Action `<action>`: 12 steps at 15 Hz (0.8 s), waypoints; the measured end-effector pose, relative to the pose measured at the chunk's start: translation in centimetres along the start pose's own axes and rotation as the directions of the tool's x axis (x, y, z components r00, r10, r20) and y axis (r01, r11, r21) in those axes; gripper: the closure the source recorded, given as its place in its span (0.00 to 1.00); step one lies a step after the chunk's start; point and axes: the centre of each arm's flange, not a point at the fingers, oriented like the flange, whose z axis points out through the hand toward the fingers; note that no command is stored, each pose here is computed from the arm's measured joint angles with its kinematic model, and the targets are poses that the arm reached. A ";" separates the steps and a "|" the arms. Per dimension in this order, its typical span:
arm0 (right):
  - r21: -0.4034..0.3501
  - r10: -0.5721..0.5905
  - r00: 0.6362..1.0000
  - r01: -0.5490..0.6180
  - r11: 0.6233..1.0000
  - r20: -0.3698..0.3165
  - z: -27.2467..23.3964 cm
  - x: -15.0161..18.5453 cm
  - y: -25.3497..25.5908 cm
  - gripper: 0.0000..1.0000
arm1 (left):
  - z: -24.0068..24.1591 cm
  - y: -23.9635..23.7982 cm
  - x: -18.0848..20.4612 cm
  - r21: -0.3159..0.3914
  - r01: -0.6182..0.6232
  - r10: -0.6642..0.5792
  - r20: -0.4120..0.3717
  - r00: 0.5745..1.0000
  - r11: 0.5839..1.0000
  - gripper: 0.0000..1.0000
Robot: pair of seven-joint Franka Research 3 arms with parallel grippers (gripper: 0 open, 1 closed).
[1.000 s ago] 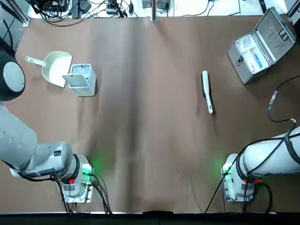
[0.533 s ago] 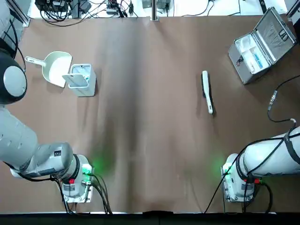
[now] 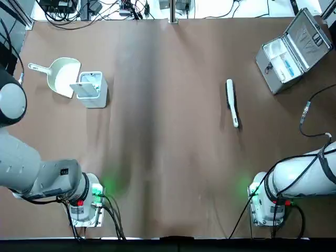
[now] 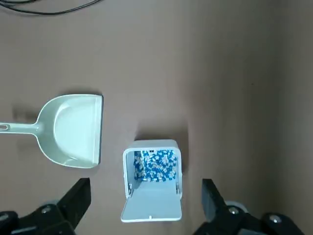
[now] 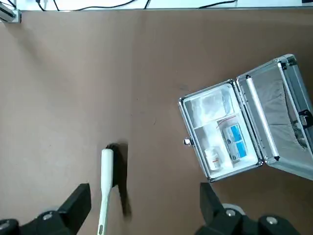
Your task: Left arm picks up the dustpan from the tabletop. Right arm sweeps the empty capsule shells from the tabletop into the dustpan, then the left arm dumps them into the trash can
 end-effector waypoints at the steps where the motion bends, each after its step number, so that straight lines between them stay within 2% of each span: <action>1: 0.000 0.000 1.000 0.000 1.000 0.000 0.0 0.0 0.0 0.02 | -0.4 0.3 -0.3 0.001 -0.007 0.007 0.002 1.000 1.000 0.00; 6: 0.000 0.000 1.000 0.000 1.000 0.000 0.0 0.0 0.0 0.02 | -1.0 2.3 -0.6 0.002 -0.013 0.013 -0.003 1.000 1.000 0.00; 12: 0.000 0.000 1.000 0.000 1.000 0.000 0.0 0.0 0.0 0.02 | -1.7 2.0 -1.0 -0.012 0.008 -0.008 -0.015 1.000 1.000 0.00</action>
